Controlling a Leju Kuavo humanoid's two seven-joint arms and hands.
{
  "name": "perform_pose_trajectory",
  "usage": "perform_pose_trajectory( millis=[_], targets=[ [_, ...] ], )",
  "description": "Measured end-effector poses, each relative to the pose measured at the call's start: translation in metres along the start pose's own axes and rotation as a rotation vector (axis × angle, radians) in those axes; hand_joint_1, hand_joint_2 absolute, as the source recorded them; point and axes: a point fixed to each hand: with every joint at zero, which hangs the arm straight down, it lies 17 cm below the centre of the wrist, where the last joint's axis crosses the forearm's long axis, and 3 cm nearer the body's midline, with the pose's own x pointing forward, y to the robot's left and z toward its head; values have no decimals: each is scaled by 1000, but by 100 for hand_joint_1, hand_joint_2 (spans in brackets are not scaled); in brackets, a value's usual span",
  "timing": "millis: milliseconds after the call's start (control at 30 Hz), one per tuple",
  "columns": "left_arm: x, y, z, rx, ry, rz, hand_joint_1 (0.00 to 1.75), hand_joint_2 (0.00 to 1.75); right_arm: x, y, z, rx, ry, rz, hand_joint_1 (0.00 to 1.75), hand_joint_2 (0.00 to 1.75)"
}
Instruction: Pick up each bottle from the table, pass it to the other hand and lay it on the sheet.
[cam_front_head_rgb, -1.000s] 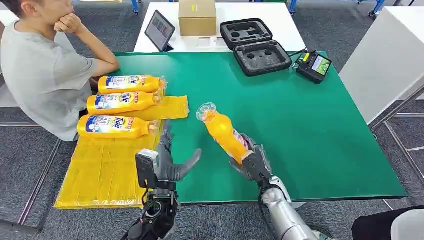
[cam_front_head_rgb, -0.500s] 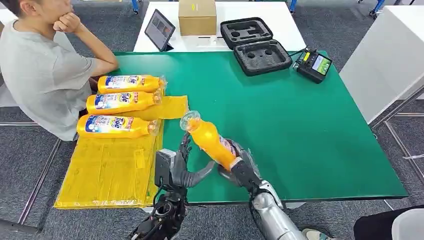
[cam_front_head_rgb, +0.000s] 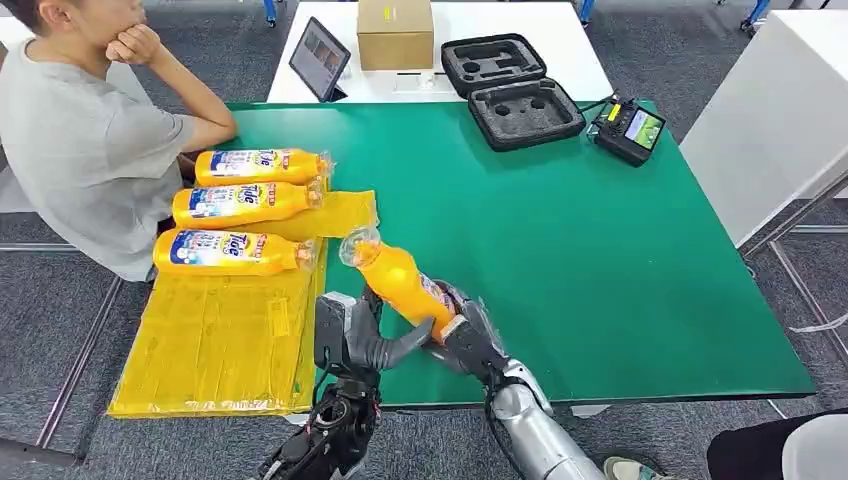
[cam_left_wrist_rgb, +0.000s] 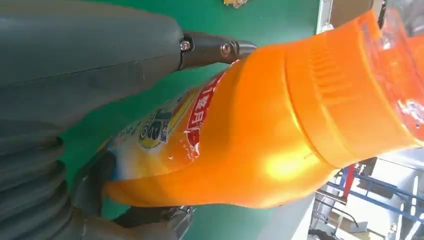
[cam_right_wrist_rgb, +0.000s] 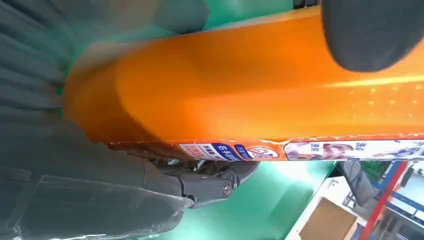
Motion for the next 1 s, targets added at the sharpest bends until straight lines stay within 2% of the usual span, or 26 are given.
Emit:
perform_pose_trajectory(
  millis=[567, 1000],
  targets=[
    [7, -7, -6, 6, 9, 37, 0, 175, 2, 18, -14, 22, 4, 71, 175, 175],
    [23, 16, -11, 107, -101, -159, 0, 175, 22, 48, -11, 75, -55, 122, 175, 175]
  ],
)
